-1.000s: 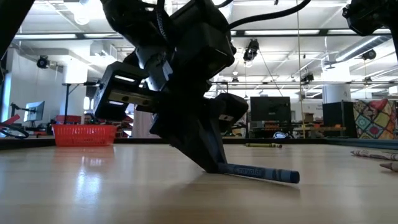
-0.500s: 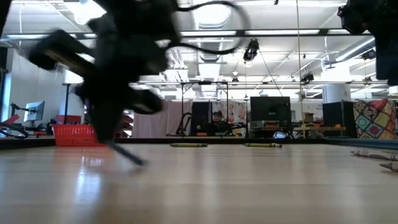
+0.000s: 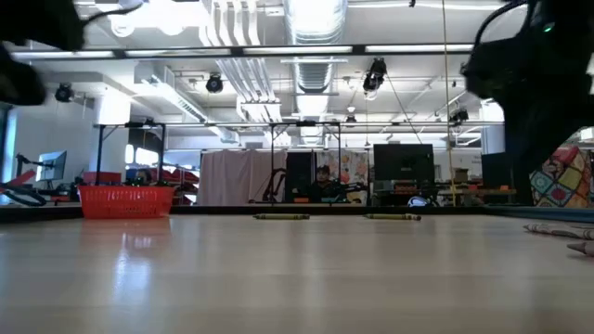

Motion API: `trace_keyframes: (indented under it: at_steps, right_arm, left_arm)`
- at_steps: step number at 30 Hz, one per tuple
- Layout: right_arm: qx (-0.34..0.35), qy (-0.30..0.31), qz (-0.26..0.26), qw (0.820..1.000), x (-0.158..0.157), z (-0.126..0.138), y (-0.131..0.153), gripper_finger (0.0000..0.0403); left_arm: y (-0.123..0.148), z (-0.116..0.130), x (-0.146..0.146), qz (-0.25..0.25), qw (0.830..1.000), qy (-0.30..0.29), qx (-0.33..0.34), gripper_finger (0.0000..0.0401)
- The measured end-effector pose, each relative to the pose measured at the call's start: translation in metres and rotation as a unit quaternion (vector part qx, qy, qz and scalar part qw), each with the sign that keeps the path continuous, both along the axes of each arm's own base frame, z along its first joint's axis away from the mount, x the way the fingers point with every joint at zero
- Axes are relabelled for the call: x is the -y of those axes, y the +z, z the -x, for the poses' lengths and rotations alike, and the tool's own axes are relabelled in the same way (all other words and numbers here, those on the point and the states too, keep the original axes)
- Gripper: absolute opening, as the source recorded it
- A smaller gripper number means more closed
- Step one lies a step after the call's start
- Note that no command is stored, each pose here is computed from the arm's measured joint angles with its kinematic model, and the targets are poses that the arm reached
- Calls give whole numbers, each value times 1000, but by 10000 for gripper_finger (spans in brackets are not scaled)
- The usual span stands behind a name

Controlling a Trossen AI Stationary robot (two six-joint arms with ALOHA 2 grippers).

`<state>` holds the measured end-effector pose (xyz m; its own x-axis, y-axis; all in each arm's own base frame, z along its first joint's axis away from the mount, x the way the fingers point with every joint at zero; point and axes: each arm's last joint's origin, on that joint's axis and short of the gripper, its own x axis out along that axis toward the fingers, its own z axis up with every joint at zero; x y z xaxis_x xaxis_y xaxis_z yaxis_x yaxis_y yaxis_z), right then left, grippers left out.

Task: Sort crayons
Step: Put the blue crayon into the yellow bin

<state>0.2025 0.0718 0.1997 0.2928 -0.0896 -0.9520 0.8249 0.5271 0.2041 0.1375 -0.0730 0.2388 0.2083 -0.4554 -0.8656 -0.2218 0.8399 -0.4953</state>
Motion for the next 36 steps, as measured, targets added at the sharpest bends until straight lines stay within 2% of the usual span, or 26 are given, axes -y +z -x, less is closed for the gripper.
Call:
trace_keyframes:
  at_steps: [4,9,15,19,23,30,36]
  right_arm:
    - [19,24,-6,1000,14,-9,-4,144]
    - [13,35,0,999,28,-12,-4,144]
    - [9,43,-11,999,32,-13,-4,144]
    - [1,27,-18,999,33,-11,-5,144]
    - [-9,4,-27,1000,35,-10,-5,150]
    - [-39,-2,-42,998,40,-5,-6,194]
    - [-77,-24,-44,996,42,2,-10,228]
  left_arm:
    - [3,26,16,32,998,-44,-28,0]
    - [-8,40,41,57,991,-108,-47,0]
    - [-32,40,61,104,983,-131,-71,0]
    - [-44,32,70,130,981,-122,-69,6]
    - [-52,29,74,117,982,-120,-88,37]
    - [-54,28,76,110,980,-136,-95,133]
    - [-46,24,73,116,984,-120,-67,199]
